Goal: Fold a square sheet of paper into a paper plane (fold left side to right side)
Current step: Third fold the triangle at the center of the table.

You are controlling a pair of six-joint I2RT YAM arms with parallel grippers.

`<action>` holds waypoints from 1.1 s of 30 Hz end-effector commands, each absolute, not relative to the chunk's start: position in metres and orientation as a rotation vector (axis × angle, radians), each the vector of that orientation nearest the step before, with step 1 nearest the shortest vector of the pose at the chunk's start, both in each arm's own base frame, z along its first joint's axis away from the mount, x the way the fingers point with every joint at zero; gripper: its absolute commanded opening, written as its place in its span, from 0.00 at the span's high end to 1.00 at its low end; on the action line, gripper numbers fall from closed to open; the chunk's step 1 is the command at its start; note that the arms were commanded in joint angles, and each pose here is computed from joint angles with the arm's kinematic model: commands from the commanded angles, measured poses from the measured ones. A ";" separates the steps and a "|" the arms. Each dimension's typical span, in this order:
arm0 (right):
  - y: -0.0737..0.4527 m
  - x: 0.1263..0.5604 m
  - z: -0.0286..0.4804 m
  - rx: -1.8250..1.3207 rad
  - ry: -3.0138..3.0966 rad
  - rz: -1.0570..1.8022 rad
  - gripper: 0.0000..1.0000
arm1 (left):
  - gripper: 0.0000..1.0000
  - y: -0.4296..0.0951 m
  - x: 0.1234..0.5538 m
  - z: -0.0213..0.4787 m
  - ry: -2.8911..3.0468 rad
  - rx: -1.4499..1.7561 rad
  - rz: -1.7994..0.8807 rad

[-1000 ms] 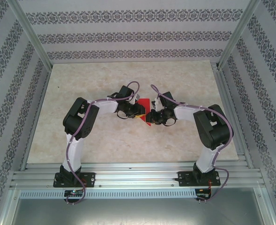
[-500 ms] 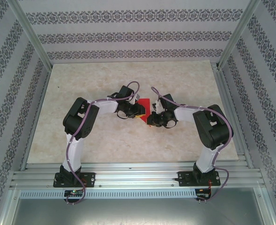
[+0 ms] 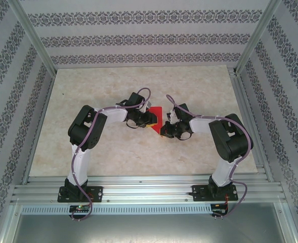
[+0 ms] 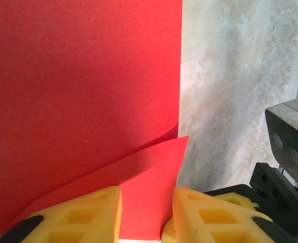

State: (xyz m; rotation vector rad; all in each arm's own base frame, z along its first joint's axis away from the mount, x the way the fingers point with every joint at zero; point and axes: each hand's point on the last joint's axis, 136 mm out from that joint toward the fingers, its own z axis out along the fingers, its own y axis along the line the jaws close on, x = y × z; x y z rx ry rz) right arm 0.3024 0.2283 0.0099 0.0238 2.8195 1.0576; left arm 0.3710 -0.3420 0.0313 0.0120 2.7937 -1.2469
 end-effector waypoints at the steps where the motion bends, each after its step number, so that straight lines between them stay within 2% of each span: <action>1: 0.189 0.259 -0.041 0.272 3.070 0.833 0.99 | 0.65 -0.340 0.368 0.031 2.800 0.048 -1.195; 7: 0.187 0.259 -0.046 0.341 3.086 0.819 1.00 | 0.62 -0.347 0.369 0.089 2.647 0.141 -1.294; 10: 0.185 0.257 -0.049 0.358 3.098 0.799 1.00 | 0.66 -0.347 0.360 0.096 2.635 0.165 -1.317; 17: 0.183 0.257 -0.051 0.360 3.108 0.781 1.00 | 0.75 -0.371 0.329 0.074 2.706 0.226 -1.343; 27: 0.184 0.257 -0.050 0.348 3.114 0.764 1.00 | 0.81 -0.381 0.335 0.041 2.744 0.124 -1.347; 33: 0.184 0.258 -0.047 0.344 3.113 0.755 1.00 | 0.83 -0.367 0.332 0.017 2.786 0.035 -1.270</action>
